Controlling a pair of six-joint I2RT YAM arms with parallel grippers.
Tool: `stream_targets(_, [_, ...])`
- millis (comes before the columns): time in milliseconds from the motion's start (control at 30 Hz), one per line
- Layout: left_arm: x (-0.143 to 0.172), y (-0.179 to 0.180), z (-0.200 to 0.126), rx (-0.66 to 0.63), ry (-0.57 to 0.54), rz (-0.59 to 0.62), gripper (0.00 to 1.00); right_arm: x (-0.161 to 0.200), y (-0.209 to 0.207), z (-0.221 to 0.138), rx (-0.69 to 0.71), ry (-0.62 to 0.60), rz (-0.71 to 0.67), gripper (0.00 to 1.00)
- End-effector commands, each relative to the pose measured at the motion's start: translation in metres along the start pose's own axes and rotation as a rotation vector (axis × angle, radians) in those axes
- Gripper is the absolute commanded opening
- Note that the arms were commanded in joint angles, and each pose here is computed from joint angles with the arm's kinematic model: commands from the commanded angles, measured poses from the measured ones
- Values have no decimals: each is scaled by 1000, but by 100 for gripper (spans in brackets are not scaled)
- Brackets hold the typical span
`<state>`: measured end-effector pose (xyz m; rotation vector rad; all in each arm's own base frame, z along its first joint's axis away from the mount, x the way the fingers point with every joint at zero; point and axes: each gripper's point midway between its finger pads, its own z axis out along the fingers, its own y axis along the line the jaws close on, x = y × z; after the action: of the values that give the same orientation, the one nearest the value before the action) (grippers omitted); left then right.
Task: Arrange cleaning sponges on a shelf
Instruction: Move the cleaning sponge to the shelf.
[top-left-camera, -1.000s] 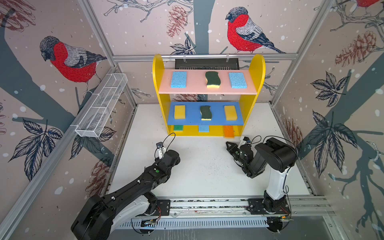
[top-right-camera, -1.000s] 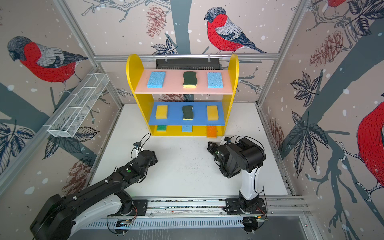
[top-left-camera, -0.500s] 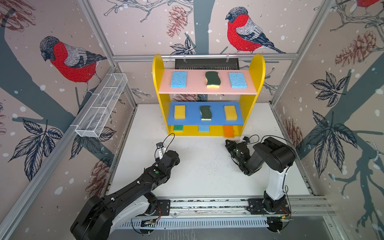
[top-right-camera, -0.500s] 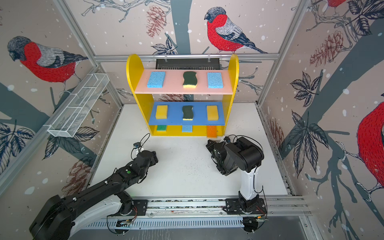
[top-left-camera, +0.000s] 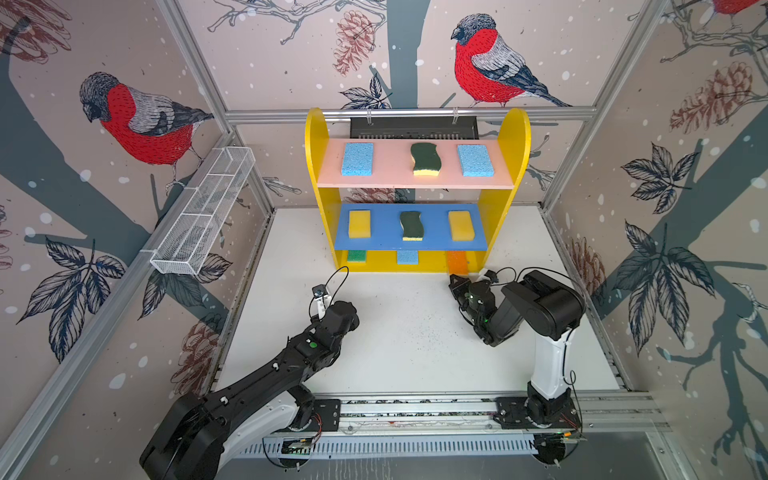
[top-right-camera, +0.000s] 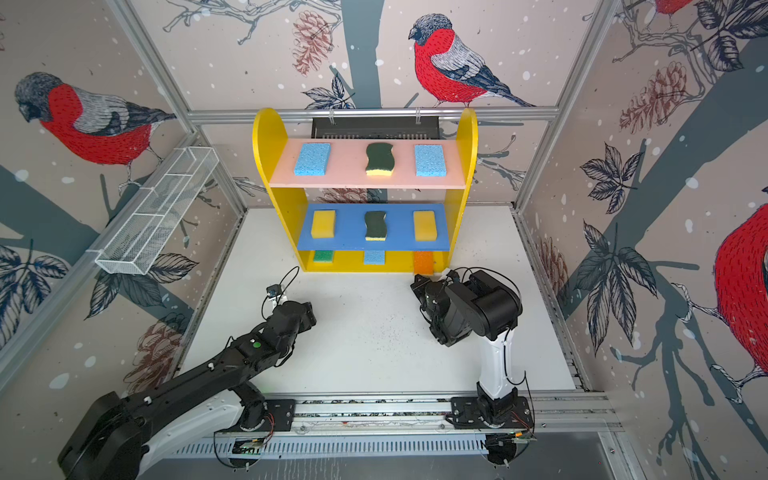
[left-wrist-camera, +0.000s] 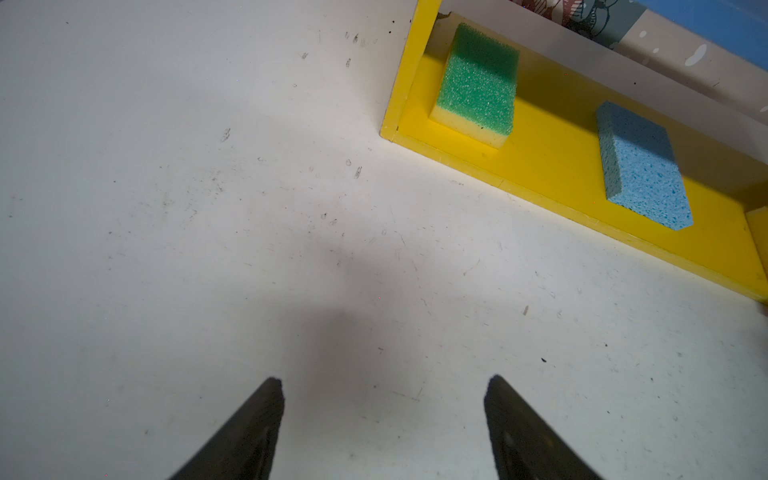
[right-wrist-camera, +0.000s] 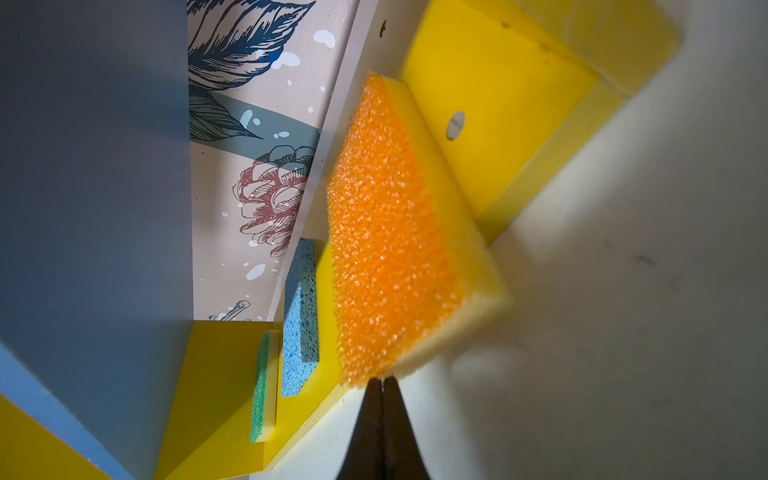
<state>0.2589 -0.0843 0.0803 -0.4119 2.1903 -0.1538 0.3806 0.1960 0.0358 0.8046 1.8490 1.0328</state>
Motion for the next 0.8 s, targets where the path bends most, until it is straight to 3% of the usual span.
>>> stream_targets(0, [-8,-6,0,15,-30,-7,77,7,-33,0,132,26,-11,0])
stream_targets(767, [-3,-11,6,21,-11,-7,77,-4,-37,18,164,7,-22,0])
